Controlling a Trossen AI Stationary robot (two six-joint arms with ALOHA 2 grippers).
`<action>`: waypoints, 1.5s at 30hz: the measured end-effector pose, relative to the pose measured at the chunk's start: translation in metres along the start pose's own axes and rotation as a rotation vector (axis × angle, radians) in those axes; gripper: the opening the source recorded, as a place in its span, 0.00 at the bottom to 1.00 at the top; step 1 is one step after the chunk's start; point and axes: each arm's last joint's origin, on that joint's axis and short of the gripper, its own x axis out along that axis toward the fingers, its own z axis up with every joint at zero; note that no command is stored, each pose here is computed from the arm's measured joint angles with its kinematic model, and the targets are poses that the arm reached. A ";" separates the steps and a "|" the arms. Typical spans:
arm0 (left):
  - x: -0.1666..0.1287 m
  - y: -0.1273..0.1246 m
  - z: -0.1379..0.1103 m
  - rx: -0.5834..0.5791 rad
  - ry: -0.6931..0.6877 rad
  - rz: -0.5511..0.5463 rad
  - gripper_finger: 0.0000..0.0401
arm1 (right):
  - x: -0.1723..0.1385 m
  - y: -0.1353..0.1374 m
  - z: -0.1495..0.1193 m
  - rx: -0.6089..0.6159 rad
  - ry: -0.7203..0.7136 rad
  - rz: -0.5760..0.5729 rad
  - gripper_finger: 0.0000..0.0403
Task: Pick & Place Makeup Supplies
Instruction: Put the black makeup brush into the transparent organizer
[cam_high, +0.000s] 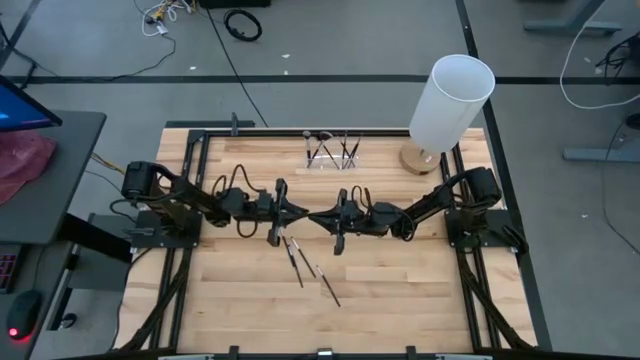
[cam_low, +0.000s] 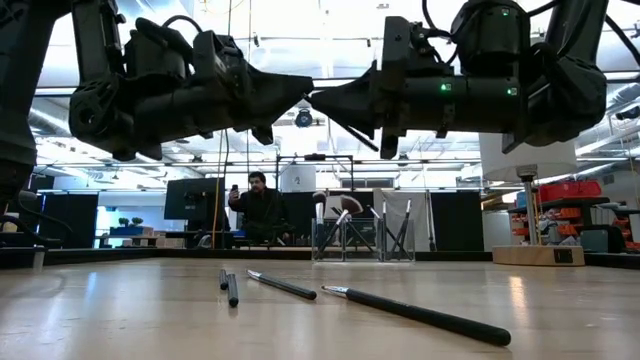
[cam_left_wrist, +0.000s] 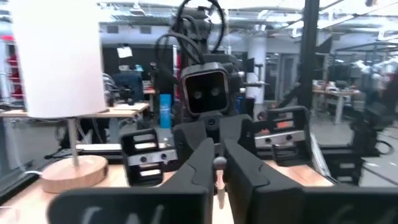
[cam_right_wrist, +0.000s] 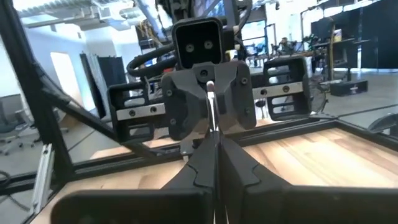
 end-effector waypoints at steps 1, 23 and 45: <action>0.000 0.000 -0.001 -0.001 0.006 -0.010 0.04 | 0.000 0.000 0.000 -0.001 0.003 0.003 0.02; -0.006 0.008 -0.030 -0.049 0.329 0.063 0.05 | 0.004 -0.018 0.029 -0.042 0.647 -0.138 0.50; -0.006 0.009 -0.030 -0.050 0.326 0.067 0.07 | 0.048 -0.010 0.023 -0.148 0.711 -0.034 0.28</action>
